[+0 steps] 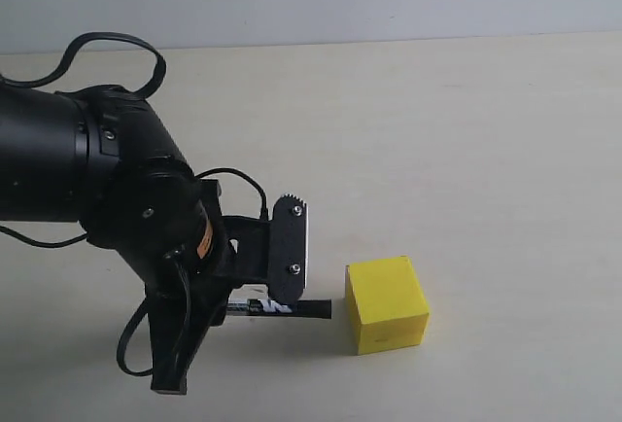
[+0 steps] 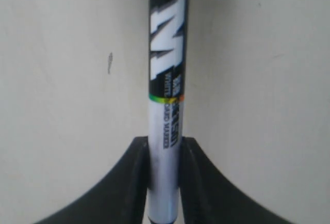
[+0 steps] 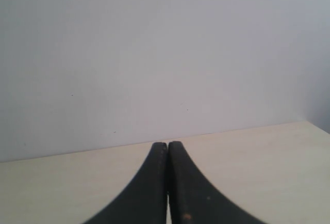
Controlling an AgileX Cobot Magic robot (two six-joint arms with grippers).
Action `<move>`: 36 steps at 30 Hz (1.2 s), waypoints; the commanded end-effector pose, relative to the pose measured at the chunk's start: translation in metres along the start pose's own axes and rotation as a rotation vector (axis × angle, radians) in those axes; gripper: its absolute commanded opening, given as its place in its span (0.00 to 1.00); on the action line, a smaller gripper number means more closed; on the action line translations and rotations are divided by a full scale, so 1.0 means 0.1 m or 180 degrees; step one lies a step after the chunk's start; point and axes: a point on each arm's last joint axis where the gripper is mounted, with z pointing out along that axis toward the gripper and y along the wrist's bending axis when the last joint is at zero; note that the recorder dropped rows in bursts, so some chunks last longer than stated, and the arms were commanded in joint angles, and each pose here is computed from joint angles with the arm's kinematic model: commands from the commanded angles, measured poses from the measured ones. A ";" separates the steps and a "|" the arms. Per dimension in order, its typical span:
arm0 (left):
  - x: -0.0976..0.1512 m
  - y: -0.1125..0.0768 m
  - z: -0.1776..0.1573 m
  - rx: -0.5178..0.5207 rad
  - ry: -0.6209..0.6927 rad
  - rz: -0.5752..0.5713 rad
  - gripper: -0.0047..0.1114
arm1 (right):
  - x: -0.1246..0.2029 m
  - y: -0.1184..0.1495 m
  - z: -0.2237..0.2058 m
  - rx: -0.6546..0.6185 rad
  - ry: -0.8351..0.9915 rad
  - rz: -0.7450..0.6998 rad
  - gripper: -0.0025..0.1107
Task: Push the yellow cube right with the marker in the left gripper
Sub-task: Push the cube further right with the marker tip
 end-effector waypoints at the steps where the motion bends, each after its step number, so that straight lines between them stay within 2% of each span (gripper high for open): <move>1: -0.03 0.05 -0.01 -0.0119 -0.0082 0.0141 0.04 | 0.01 0.00 0.00 0.0018 -0.0013 -0.0002 0.02; 9: -0.11 0.11 0.17 0.0009 0.0087 0.0147 0.04 | 0.01 0.00 0.00 0.0018 -0.0013 -0.0002 0.02; 17: -0.13 0.14 0.17 -0.0010 0.0101 0.0175 0.04 | 0.01 0.00 0.00 0.0018 -0.0013 -0.0002 0.02; 20: -0.16 0.16 0.17 -0.0076 0.0018 0.0196 0.04 | 0.01 0.00 0.00 0.0018 -0.0013 -0.0002 0.02; 24: -0.38 0.18 0.07 -0.0162 -0.0336 0.0091 0.04 | 0.01 0.00 0.00 0.0018 -0.0013 -0.0002 0.02; 27: -0.45 0.20 0.00 -0.0194 -0.0371 0.0117 0.04 | 0.01 0.00 0.00 0.0018 -0.0013 -0.0002 0.02; 36: -0.25 0.30 0.00 -0.0115 0.0040 0.0176 0.04 | 0.01 0.00 0.00 0.0018 -0.0013 -0.0002 0.02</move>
